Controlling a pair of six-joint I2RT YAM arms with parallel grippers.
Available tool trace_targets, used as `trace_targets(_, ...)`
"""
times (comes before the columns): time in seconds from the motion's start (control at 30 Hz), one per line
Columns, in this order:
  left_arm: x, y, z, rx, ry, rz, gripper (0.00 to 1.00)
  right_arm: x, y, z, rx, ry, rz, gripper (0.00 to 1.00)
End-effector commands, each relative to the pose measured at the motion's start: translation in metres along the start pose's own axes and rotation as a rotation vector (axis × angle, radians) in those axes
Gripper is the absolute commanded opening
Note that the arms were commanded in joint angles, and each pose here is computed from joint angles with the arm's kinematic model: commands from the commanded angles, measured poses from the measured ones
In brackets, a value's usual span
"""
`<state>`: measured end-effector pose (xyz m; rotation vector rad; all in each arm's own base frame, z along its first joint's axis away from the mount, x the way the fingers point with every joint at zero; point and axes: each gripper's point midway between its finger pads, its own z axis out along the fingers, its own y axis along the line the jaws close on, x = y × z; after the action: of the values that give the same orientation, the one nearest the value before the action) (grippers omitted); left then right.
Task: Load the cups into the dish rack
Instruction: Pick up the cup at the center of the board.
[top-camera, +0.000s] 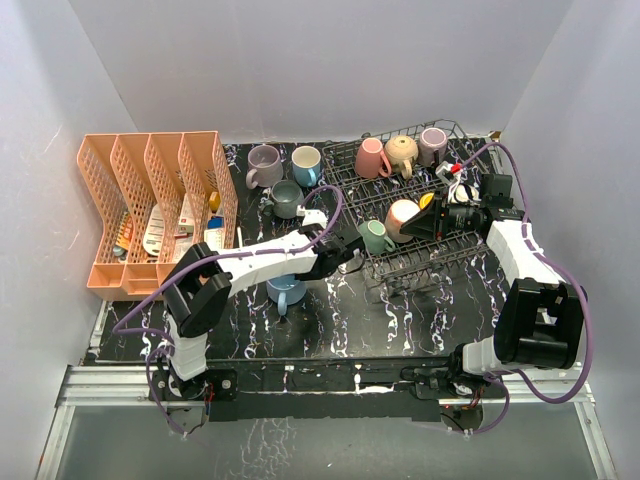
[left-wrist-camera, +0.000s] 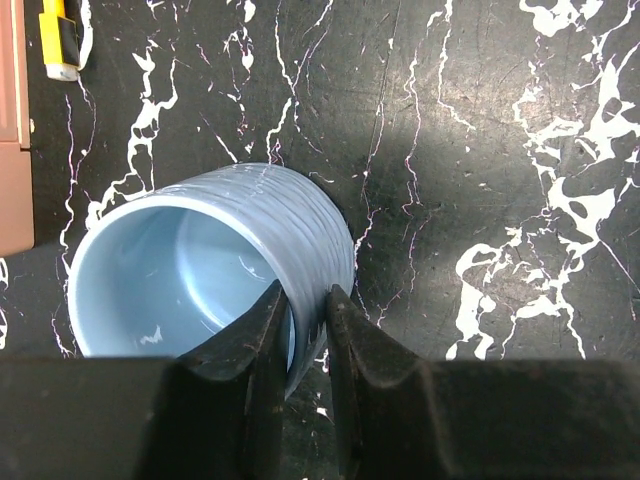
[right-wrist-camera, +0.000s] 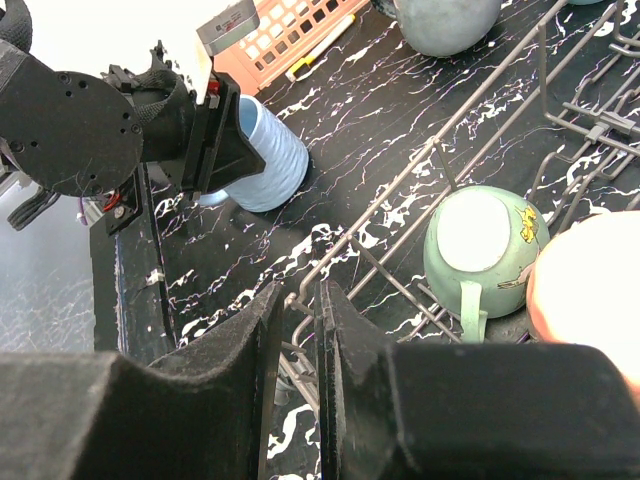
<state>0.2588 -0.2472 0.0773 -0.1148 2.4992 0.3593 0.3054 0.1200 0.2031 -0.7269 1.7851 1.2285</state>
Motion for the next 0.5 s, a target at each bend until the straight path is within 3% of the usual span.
trace_targets(0.0, -0.0036, -0.0008, 0.0032, 0.004, 0.003, -0.025, 0.20, -0.0141, -0.0005, -0.0035, 0.001, -0.019, -0.054, 0.23)
trace_targets(0.27, -0.0006, -0.0022, 0.0061, 0.019, 0.017, -0.040, 0.29, -0.0140, -0.0005, -0.0030, 0.000, -0.018, -0.054, 0.23)
trace_targets(0.47, -0.0032, -0.0029, 0.0050, 0.028, 0.013, -0.051, 0.28, -0.0138, -0.0007, -0.0032, 0.000, -0.019, -0.053, 0.23)
